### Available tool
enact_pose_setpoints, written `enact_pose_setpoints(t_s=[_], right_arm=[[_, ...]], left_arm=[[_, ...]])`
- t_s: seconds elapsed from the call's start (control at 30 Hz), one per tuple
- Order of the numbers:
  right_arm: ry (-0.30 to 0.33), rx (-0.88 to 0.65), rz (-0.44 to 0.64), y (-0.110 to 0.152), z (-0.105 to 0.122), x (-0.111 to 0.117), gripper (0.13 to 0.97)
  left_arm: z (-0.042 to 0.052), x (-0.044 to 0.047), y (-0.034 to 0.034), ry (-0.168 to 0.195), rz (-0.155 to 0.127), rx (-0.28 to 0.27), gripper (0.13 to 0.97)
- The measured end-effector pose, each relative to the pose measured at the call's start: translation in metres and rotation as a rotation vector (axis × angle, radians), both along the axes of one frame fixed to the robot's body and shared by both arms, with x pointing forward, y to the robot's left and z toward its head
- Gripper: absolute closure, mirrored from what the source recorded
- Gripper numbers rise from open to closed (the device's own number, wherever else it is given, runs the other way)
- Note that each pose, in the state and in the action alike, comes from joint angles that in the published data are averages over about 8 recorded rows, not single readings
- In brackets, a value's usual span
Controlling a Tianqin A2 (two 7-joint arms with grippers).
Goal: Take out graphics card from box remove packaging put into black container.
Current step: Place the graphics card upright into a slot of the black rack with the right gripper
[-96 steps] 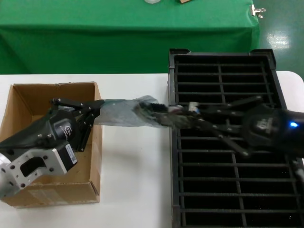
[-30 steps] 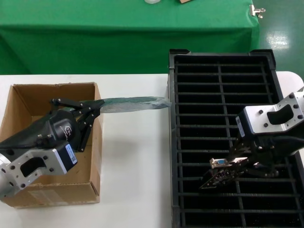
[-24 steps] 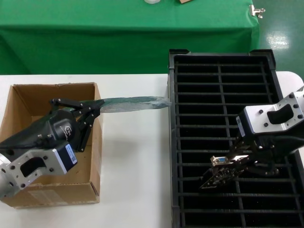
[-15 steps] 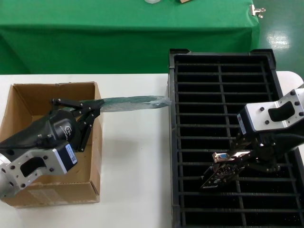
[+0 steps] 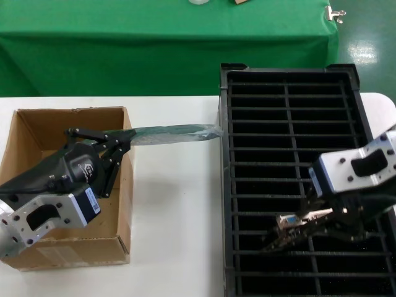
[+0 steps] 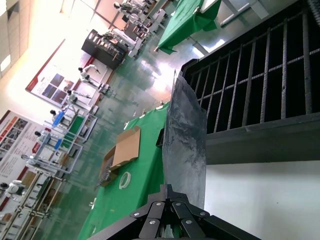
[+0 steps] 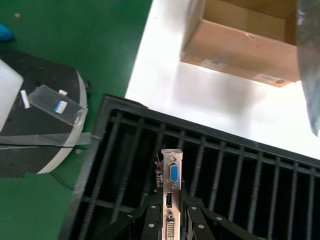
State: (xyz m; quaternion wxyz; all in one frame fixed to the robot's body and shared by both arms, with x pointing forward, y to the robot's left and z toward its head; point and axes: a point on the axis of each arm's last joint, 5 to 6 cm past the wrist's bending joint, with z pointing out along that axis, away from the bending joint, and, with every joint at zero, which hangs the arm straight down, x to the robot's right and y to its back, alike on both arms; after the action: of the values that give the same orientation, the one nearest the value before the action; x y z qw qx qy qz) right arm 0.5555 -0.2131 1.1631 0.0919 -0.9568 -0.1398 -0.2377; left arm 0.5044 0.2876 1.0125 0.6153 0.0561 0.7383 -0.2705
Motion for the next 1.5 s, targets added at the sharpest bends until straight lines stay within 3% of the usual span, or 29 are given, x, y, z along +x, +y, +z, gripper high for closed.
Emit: enact_pose_setpoints(t_s=[0.33, 0.9, 1.5], right_arm=[[0.018, -0.015, 0.018, 0.004, -0.008, -0.013, 0.907], [-0.033, 0.009, -0.029, 0.004, -0.001, -0.001, 0.907], [0.007, -0.008, -0.092, 0.007, -0.002, -0.006, 0.907]], left_arm=[[0.0, 0.0, 0.0, 0.0, 0.0, 0.0, 0.958], [0.0, 0.0, 0.0, 0.0, 0.0, 0.0, 0.958], [0.0, 0.0, 0.0, 0.0, 0.0, 0.0, 0.958]])
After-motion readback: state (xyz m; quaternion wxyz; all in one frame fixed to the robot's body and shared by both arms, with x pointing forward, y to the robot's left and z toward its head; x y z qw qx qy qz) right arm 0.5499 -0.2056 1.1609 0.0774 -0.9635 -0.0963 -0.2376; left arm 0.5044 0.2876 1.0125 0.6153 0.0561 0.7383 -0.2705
